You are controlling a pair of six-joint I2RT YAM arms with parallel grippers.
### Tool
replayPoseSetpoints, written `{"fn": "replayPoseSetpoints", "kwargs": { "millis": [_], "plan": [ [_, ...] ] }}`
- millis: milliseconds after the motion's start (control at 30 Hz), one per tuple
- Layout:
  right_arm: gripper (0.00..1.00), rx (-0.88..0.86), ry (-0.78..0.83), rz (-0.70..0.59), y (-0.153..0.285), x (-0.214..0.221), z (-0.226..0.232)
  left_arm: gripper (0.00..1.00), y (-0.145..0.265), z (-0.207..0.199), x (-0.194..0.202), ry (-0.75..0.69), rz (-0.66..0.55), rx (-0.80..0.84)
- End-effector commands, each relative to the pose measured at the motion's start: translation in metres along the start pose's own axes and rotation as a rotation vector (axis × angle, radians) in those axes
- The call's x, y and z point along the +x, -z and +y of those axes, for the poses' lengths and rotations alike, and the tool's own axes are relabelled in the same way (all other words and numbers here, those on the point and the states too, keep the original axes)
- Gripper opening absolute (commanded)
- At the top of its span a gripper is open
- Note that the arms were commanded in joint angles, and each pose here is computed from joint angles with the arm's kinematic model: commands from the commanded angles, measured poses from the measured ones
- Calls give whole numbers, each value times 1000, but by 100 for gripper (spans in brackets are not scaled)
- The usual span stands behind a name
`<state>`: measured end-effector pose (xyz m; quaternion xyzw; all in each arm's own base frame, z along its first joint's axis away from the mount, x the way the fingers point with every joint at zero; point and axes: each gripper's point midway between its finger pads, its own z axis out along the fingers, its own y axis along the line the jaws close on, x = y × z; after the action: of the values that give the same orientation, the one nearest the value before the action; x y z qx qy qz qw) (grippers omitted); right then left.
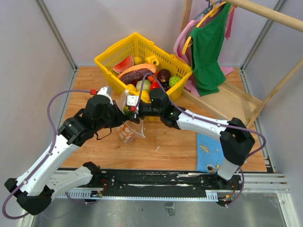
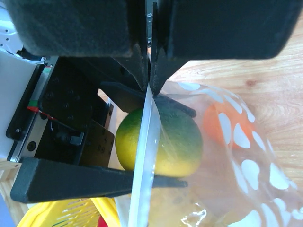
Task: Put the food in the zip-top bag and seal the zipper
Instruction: Place the fake fruit in the zipper food storage bag.
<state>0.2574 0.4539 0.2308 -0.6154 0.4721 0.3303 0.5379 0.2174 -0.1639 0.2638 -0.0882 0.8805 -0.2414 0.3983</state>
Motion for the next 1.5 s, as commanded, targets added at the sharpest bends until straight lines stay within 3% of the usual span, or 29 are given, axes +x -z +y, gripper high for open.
{"fn": "replayPoseSetpoints", "kwargs": {
  "millis": [0,67,333,567,900,1233,1467],
  "plan": [
    [54,102,105,-82,-11,-23,-20,0,2,-8,1,2,-1,53],
    [55,123,128,-98,-15,-26,-23,0,1,-8,2,1,5,57],
    [81,171,191,-149,-25,-34,-24,0,4,-7,2,9,-4,57],
    [89,201,181,-148,-12,-41,-27,0,6,-1,0,28,-23,31],
    [88,255,34,-36,34,-54,-25,0,5,6,-2,47,-40,-7],
    [87,378,-138,181,81,-46,-34,0,9,8,-9,56,-90,2],
    [81,431,-298,290,80,-38,-43,0,12,4,-12,51,-112,35]
  ]
}}
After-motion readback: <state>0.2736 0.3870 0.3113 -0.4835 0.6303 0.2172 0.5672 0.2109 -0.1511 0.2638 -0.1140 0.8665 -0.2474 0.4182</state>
